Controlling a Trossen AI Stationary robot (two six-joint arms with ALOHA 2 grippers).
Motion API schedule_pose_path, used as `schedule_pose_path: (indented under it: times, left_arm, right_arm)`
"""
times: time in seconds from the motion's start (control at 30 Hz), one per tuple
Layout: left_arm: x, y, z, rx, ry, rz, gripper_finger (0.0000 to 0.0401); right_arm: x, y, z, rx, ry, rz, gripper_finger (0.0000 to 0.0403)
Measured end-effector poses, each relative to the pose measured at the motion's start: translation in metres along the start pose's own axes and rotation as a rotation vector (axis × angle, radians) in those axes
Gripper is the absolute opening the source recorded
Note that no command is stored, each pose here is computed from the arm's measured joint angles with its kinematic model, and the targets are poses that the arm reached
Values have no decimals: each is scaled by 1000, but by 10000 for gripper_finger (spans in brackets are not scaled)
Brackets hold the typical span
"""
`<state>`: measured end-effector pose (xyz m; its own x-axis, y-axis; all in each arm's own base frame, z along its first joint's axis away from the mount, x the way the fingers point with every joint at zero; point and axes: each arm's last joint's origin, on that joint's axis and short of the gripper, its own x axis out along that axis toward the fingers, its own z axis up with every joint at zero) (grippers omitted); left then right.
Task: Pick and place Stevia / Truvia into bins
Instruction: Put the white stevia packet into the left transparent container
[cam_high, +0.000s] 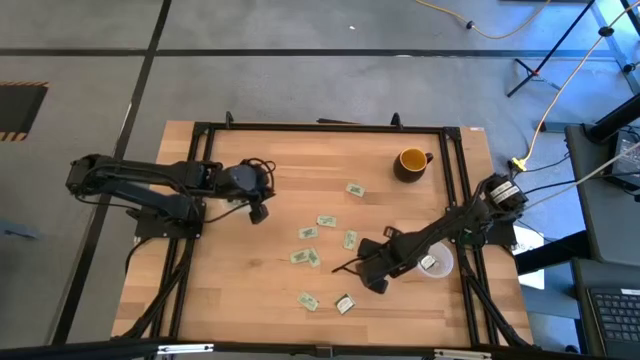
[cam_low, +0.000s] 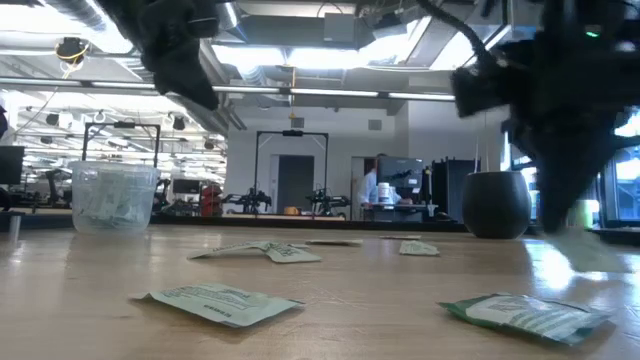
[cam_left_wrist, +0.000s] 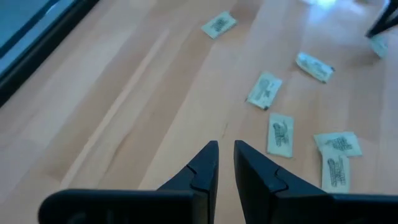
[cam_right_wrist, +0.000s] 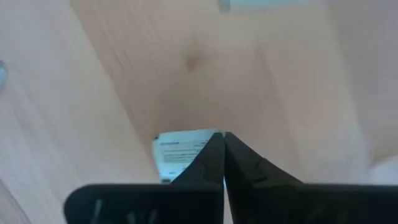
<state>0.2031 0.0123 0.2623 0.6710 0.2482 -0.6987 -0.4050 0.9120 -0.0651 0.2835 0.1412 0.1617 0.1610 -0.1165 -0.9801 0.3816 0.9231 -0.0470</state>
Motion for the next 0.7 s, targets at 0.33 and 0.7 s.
schedule_pose_path:
  times: [0.33,0.7]
  left_arm:
    - [48,-27,-2,118,-13,-139,47]
    - [97,-58,3,242,-180,-318,79]
  right_arm:
    - [-25,1,28,-161,-205,-113,2]
    - [-61,4,58,-224,-472,-299,1]
